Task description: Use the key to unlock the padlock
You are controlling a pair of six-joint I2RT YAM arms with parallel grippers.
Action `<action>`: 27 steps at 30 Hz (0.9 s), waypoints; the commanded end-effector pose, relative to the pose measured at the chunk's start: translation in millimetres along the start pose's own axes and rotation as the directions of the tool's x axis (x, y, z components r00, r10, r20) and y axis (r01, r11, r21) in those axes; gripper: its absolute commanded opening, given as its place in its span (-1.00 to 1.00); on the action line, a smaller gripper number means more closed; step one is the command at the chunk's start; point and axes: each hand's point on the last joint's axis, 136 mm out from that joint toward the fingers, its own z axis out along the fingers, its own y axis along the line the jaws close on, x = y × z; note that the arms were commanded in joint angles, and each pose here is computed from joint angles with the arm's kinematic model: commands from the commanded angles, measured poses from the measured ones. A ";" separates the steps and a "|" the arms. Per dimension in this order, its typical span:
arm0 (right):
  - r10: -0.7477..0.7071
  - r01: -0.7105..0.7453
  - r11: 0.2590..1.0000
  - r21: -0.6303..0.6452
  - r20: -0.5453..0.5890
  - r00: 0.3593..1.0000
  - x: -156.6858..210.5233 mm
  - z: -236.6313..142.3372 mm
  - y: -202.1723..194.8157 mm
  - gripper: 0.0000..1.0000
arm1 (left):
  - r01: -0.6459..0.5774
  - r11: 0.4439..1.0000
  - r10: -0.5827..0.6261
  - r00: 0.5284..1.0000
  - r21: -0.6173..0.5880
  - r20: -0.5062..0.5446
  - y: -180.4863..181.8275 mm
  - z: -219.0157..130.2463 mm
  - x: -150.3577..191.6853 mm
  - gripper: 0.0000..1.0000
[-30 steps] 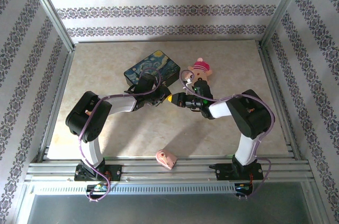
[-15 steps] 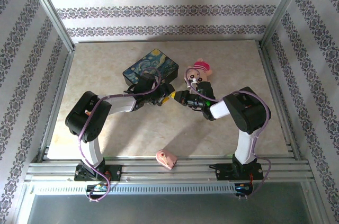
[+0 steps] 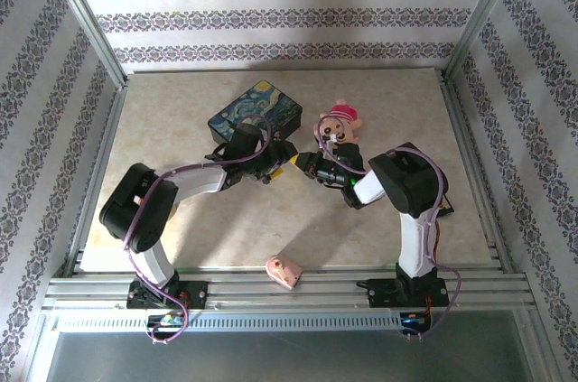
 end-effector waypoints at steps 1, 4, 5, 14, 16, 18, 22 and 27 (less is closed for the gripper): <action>0.017 -0.008 0.992 -0.129 0.066 0.998 -24.0 0.4 28.9 -1.00 | -0.040 0.998 0.042 0.998 -0.047 0.043 6.5 -11.2 -4.0 0.60; 0.012 -0.003 0.992 -0.125 0.072 0.997 -24.0 -1.2 28.3 -1.00 | -0.051 0.996 0.056 0.996 -0.068 0.074 7.1 -15.2 -10.5 0.52; 0.010 -0.001 0.993 -0.122 0.074 0.997 -23.6 -2.0 27.8 -1.00 | -0.055 0.995 0.062 0.995 -0.080 0.084 8.3 -15.7 -13.2 0.47; -0.008 0.015 0.995 -0.102 0.072 0.997 -19.3 -3.7 24.8 -1.00 | -0.127 0.981 0.147 0.979 -0.144 0.138 -1.9 -0.5 -45.2 0.24; -0.011 0.019 0.994 -0.104 0.071 0.997 -19.2 -2.5 25.6 -1.00 | -0.135 0.979 0.156 0.978 -0.154 0.139 -2.9 4.8 -49.5 0.24; -0.015 0.022 0.994 -0.106 0.072 0.997 -20.2 -1.6 26.8 -1.00 | -0.132 0.977 0.156 0.978 -0.167 0.140 -0.2 8.9 -51.9 0.24; -0.021 0.029 0.994 -0.107 0.069 0.997 -21.1 1.7 29.1 -1.00 | -0.121 0.971 0.153 0.977 -0.205 0.146 8.0 15.4 -57.4 0.16; -0.026 0.033 0.994 -0.106 0.064 0.998 -21.0 4.4 29.6 -1.00 | -0.129 0.964 0.167 0.974 -0.233 0.151 12.5 20.6 -62.3 0.04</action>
